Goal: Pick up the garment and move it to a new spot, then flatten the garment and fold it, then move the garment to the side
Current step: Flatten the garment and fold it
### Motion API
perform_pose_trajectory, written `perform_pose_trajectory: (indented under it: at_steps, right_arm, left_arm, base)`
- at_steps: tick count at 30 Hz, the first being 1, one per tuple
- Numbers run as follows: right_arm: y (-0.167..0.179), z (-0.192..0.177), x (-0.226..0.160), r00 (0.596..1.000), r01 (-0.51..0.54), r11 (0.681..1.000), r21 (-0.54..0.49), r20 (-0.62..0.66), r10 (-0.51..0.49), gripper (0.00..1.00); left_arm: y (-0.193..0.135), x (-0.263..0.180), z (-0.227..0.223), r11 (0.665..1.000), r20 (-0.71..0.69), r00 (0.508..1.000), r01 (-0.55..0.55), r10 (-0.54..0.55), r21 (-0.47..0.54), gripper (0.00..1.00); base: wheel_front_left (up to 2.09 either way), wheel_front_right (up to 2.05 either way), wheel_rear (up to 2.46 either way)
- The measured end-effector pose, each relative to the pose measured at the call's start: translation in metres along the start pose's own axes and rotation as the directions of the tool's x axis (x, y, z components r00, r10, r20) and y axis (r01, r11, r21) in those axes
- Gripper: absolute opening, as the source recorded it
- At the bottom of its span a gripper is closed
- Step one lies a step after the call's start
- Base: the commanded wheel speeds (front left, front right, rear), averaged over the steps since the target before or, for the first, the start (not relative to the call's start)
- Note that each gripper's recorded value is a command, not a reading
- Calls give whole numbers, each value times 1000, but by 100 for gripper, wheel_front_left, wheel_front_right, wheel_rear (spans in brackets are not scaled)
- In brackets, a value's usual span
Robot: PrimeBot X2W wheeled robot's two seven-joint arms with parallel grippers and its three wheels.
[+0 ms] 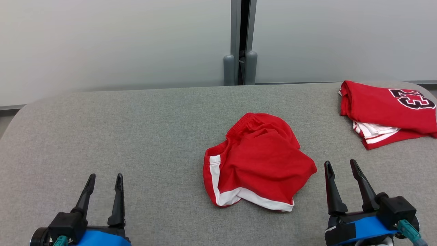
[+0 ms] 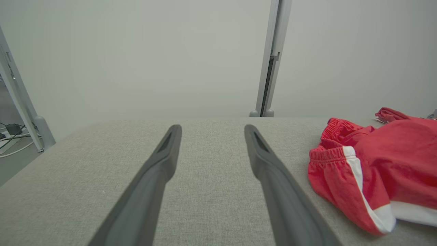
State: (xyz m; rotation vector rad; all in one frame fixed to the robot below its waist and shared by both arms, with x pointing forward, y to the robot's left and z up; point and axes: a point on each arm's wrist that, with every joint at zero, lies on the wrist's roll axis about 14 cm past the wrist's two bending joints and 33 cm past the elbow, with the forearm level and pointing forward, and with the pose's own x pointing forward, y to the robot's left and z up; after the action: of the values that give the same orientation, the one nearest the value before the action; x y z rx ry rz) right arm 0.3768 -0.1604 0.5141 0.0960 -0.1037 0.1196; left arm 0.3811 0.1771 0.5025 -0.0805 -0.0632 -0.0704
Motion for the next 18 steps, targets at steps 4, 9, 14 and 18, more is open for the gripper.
perform_pose_trajectory:
  at_steps: [4, 9, 14, 18]
  right_arm:
    - [-1, -2, 1, 1000, 3, 1000, 0, -7, -3, 100]
    - [-3, -5, 5, 1000, 8, 1000, -1, -14, -8, 100]
    - [-12, -8, 7, 999, 32, 999, -4, -21, -32, 100]
    - [-22, -11, 6, 998, 60, 998, -1, -30, -60, 100]
  left_arm:
    - [-20, 17, 11, 998, 33, 997, 70, -70, 11, 100]
    - [-63, 45, 23, 980, 67, 978, 197, -198, 19, 100]
    - [-111, 64, 17, 942, 49, 941, 335, -336, 25, 100]
    - [-140, 72, -2, 908, -8, 908, 419, -419, 27, 100]
  base:
    - [0, 0, 0]
    - [0, 0, 0]
    - [0, 0, 0]
    - [0, 0, 0]
